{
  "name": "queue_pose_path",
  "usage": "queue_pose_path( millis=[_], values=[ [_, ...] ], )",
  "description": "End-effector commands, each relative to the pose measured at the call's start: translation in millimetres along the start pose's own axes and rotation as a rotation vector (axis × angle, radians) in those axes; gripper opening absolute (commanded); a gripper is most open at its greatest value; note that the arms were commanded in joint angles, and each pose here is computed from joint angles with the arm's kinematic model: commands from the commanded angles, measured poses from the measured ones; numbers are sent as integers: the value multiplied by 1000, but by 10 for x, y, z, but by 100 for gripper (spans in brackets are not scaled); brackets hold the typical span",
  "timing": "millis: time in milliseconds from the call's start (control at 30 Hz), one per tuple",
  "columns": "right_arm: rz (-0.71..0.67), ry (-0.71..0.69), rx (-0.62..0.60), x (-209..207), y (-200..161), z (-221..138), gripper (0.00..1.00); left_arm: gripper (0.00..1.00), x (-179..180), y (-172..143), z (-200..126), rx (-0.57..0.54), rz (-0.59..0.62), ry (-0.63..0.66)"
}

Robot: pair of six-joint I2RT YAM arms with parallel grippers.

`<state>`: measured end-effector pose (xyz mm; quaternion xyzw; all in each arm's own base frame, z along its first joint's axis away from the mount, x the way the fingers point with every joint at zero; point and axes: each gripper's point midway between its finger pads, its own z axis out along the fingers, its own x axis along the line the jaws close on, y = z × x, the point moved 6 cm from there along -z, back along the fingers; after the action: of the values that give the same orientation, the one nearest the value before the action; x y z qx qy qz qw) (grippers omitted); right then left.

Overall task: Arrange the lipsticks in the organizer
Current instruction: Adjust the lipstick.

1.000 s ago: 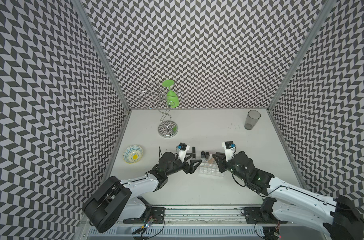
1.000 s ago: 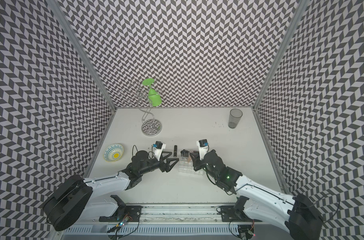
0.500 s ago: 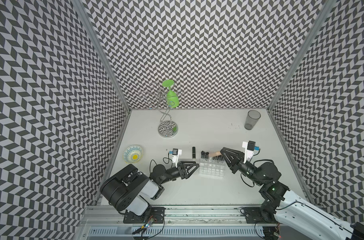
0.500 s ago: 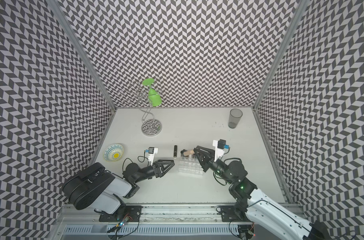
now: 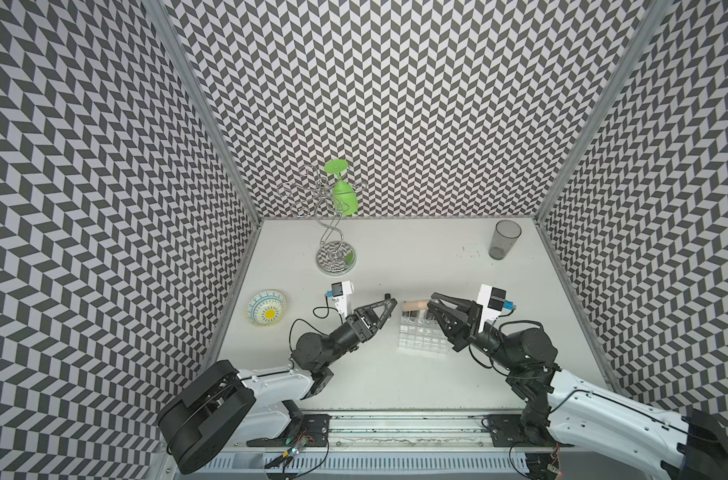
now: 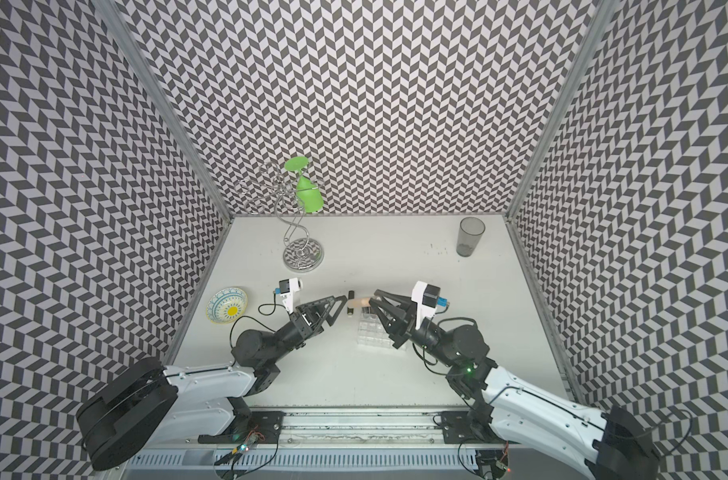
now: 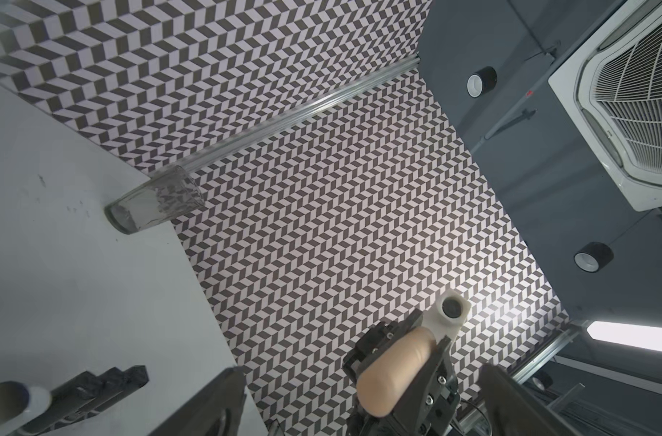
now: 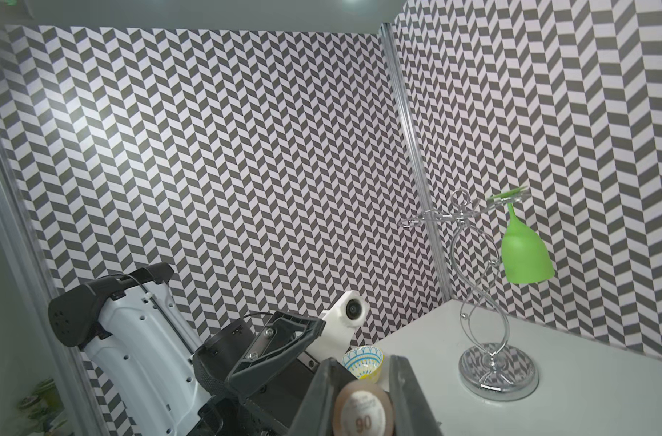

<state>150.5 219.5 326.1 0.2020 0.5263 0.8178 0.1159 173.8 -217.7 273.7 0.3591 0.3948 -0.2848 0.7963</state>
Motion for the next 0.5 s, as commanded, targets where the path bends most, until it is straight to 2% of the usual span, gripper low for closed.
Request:
queue_pose_path(
  millis=[0,100,233,467],
  values=[
    [-148,71,-128,174,288,152,16,100,-71,-8,50,-20,-64,5],
    [-204,85,-150,237,261,185,16,99,-73,7,59,-30,-96,30],
    [-295,42,-121,275,189,277,16,97,-108,-15,48,-30,-142,16],
    [-366,10,-111,269,26,241,17,84,-99,36,64,-79,-152,63]
  ],
)
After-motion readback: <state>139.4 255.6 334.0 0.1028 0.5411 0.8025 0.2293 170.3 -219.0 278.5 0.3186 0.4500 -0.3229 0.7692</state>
